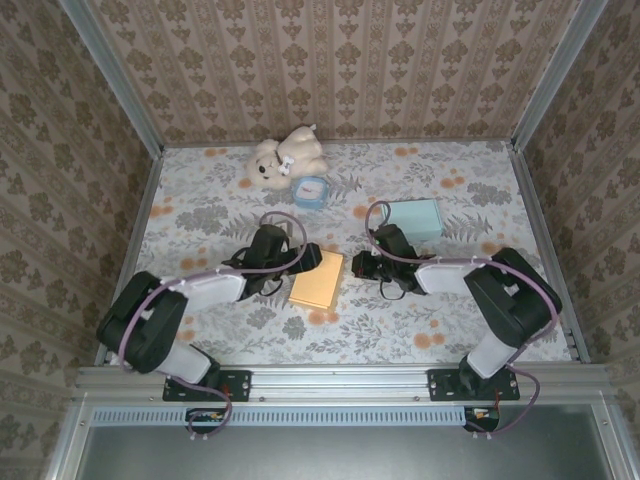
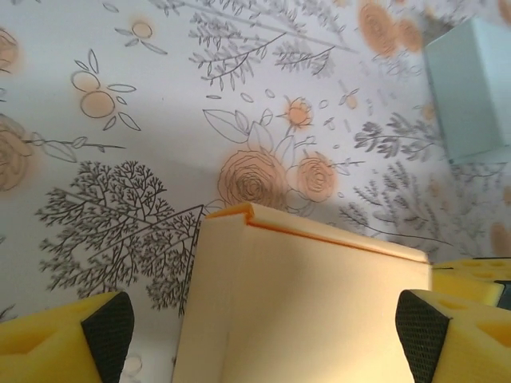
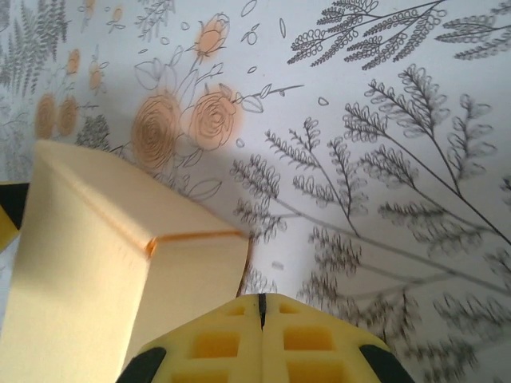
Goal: Fold the paper box
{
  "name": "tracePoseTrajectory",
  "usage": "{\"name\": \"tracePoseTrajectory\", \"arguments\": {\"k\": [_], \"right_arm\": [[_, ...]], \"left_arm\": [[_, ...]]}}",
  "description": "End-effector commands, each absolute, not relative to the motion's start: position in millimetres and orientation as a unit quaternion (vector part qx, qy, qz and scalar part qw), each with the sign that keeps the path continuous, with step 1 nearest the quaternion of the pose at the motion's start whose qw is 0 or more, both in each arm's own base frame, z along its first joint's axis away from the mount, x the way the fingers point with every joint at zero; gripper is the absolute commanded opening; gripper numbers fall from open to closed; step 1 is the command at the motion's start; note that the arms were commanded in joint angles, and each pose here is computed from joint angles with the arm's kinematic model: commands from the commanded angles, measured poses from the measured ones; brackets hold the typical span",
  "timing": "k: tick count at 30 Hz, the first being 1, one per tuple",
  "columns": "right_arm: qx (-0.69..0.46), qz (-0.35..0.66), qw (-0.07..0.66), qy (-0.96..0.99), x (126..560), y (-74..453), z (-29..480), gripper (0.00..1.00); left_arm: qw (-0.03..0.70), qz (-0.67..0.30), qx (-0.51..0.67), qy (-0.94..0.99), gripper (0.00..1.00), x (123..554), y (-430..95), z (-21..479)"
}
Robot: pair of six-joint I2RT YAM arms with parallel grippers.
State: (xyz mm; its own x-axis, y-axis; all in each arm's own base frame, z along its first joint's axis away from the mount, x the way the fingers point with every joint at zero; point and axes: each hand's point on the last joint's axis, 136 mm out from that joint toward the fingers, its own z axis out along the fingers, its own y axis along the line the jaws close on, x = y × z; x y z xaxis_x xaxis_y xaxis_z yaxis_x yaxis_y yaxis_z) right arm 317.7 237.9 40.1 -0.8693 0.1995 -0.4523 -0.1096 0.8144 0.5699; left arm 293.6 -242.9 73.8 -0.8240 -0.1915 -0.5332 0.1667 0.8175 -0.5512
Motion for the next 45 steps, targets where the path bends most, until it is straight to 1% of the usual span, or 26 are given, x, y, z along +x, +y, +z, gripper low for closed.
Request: {"name": "tracePoseTrajectory", "arguments": {"k": [1, 4, 7, 10, 14, 17, 18, 29, 36, 40, 45], "right_arm": [[0.010, 0.290, 0.246, 0.925, 296, 226, 42, 0.00], [-0.010, 0.302, 0.224, 0.927, 274, 230, 41, 0.00], [-0.006, 0.306, 0.215, 0.927, 256, 231, 41, 0.00], [-0.020, 0.320, 0.204, 0.925, 239, 244, 44, 0.00], [-0.038, 0.322, 0.218, 0.921, 226, 260, 53, 0.00], [-0.048, 0.331, 0.212, 0.918, 218, 272, 52, 0.00], [-0.049, 0.325, 0.202, 0.922, 215, 274, 43, 0.00], [-0.055, 0.333, 0.179, 0.924, 209, 299, 17, 0.00], [-0.049, 0.340, 0.181, 0.922, 215, 309, 14, 0.00], [-0.032, 0.353, 0.192, 0.915, 219, 311, 17, 0.00], [0.006, 0.372, 0.213, 0.903, 228, 313, 25, 0.00]], "left_arm": [[0.309, -0.300, -0.023, 0.902, 0.89, 284, -230, 82], [0.310, -0.295, -0.022, 0.904, 0.89, 269, -222, 79], [0.309, -0.279, -0.020, 0.909, 0.90, 259, -215, 72], [0.303, -0.277, -0.015, 0.912, 0.90, 250, -215, 67], [0.298, -0.270, -0.011, 0.915, 0.90, 242, -216, 60], [0.296, -0.266, -0.007, 0.917, 0.90, 237, -220, 56], [0.296, -0.264, -0.006, 0.918, 0.90, 235, -220, 55], [0.289, -0.257, 0.006, 0.922, 0.90, 219, -234, 44], [0.279, -0.268, 0.024, 0.922, 0.89, 204, -260, 39], [0.276, -0.302, 0.022, 0.912, 0.89, 196, -278, 47], [0.291, -0.332, 0.024, 0.897, 0.89, 184, -305, 68]]}}
